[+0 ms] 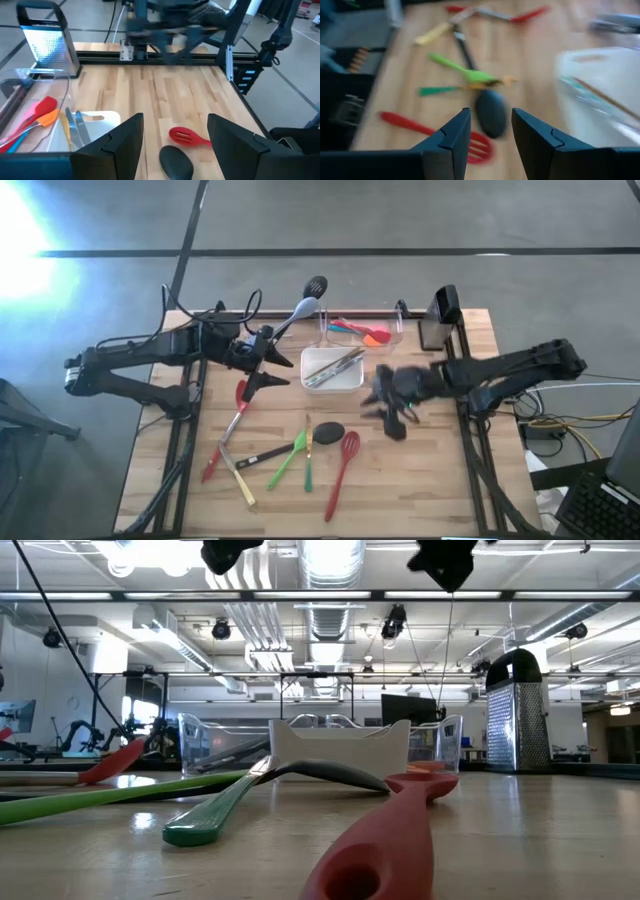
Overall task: Pick & Place Kitchen Items
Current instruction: Put the red serving spoon into the left transparent bin
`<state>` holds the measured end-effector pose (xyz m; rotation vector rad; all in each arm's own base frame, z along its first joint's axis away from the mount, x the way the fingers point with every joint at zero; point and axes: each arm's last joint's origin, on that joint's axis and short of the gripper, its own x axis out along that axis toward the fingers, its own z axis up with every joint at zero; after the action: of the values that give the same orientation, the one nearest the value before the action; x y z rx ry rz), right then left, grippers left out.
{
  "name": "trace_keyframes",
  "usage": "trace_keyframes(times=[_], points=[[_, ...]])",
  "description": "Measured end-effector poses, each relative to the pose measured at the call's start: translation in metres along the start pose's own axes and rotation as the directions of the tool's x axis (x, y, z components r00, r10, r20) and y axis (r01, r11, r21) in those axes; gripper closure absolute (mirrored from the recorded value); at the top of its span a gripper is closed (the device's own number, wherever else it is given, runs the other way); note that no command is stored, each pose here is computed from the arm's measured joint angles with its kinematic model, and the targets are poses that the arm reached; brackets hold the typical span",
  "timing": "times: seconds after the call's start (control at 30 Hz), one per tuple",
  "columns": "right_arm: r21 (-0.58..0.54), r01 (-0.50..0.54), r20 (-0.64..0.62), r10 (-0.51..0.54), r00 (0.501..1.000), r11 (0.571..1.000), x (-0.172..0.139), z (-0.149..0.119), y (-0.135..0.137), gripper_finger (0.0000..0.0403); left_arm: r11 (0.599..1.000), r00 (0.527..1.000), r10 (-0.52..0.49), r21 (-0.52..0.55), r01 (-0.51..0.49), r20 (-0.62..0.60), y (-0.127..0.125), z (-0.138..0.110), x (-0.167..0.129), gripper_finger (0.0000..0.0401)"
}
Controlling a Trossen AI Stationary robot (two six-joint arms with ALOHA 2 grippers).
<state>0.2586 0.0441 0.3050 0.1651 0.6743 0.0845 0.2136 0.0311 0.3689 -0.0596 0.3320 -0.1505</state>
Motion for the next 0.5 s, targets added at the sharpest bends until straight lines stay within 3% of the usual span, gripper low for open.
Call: trace_keyframes(times=[0.17, 0.5], points=[[-0.111, -0.066, -0.033, 0.062, 0.998, 0.992, 0.025, -0.009, 0.034, 0.0264, 0.999, 0.999, 0.032, -0.008, -0.032, 0.002, 0.001, 0.0, -0.001, 0.0176], [-0.267, -0.062, -0.233, -0.002, 0.973, 0.962, 0.104, -0.038, 0.058, 0.0271, 0.995, 0.997, 0.067, -0.072, -0.069, -0.031, -0.002, -0.003, -0.019, 0.0176]])
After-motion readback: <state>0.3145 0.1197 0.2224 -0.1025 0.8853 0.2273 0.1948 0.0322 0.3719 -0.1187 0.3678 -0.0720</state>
